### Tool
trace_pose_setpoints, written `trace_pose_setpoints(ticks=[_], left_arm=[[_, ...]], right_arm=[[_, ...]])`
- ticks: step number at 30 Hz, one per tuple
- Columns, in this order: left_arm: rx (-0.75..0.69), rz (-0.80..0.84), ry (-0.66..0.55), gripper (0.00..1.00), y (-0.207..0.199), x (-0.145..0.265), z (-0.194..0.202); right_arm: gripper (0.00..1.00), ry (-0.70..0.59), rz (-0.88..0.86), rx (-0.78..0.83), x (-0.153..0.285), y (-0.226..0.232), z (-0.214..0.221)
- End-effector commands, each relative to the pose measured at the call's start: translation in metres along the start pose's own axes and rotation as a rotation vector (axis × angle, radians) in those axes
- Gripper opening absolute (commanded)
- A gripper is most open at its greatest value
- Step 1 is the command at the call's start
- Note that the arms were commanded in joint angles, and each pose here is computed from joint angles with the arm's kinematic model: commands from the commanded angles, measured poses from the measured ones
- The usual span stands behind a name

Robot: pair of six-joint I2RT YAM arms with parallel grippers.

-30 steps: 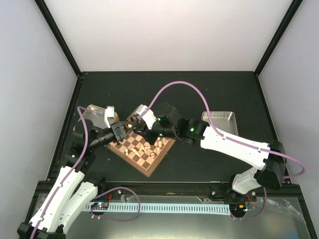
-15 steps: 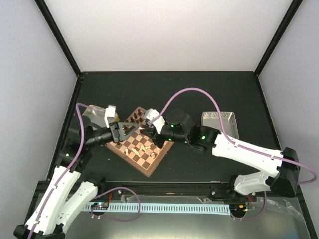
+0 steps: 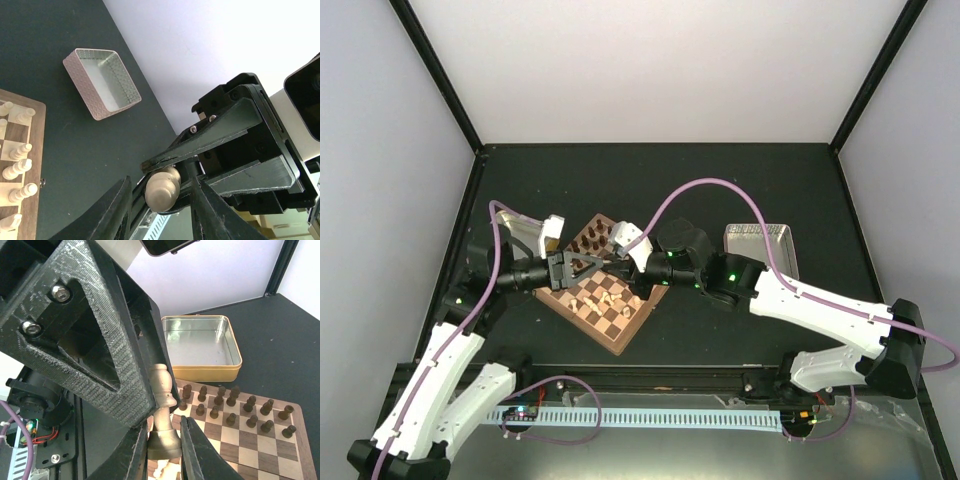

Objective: Set up the chess pieces on the board
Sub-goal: Place the chess piece on the chessboard.

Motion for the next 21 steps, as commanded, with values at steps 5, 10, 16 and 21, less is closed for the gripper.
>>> trace_pose_setpoints(ticks=[5,10,16,21], left_arm=[[-0.042,0.033,0.005,0.30,-0.013,0.001,-0.007],[-0.038,0.027,0.007,0.12,-0.009,0.000,-0.006],[-0.034,-0.136,-0.025,0.05,0.023,0.002,-0.003],[-0.042,-0.428,-0.071,0.03,0.073,0.013,-0.001]], right_arm=[[0.01,-0.032,-0.051,0.032,0.001,0.007,-0.008],[0.04,-0.022,-0.052,0.028,0.000,0.007,-0.005],[0.48,0.025,0.068,-0.090,-0.002,-0.012,0.010],[0.59,0.070,0.236,-0.243,0.006,-0.035,0.044]])
Point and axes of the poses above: each gripper's point midway between its finger pads, its own x axis back along the fingers, its own y axis along the line the jaws close on, z = x × y, the point moved 2 cm from there along x, back along the fingers, and after that the axes turned 5 degrees about x, right-handed, at the moved point
